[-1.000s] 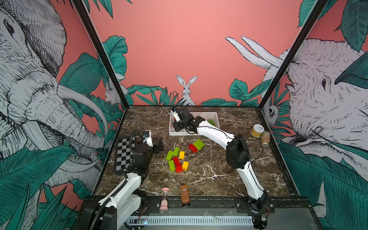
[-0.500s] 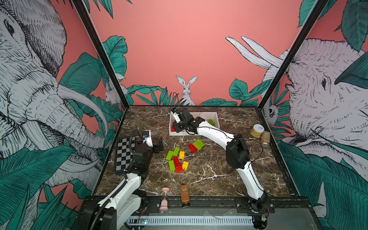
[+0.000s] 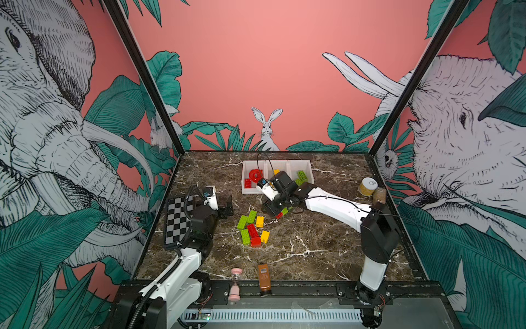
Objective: Sort the legos into containers by color
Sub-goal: 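Return the right gripper to the pile and grasp a yellow brick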
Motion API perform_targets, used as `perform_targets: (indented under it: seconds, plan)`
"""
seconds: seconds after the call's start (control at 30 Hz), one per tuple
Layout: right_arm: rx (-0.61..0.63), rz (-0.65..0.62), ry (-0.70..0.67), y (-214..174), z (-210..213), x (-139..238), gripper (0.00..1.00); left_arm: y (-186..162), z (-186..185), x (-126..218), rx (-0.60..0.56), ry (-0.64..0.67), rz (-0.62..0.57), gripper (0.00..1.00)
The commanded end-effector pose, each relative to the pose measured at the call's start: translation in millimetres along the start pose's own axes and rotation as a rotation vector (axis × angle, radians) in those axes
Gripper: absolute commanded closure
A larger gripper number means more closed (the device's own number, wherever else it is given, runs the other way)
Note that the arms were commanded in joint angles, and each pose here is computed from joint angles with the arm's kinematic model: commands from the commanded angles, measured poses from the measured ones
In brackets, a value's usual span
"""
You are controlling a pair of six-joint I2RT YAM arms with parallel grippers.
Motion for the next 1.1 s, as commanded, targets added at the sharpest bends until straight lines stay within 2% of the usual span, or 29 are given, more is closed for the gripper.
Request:
perform_targets:
  seconds: [0.0,0.2,0.27,0.37,1.07]
  plan:
    - [0.075,0.082,0.059,-18.9,18.2,-7.9,0.40,-2.4,-0.1,0.0,-0.002,0.006,0.001,0.02]
    - [0.129,0.070,0.087,-35.1,48.9,-0.6,0.35,-3.8,-0.2,-1.6,-0.001,0.006,0.006,0.02]
    - [0.131,0.099,0.096,-51.2,51.9,-5.1,0.33,-4.1,-0.5,-2.1,0.002,0.002,0.009,0.02]
    - [0.149,0.137,0.088,-60.1,53.4,-10.0,0.33,-4.3,-0.5,-2.3,0.002,0.002,0.008,0.02]
    - [0.193,0.193,0.038,-80.9,51.9,-48.5,0.30,-11.1,-5.0,-3.6,0.037,-0.037,0.042,0.02]
Point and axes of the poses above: each gripper's point midway between its finger pads, its own x axis back along the fingers, its own z axis along the line the jaws close on, y = z × x, the point moved 7 cm from there along x, back along the fingers, and after that the axes turned 2 degrees about -x, right-handed, at the moved point
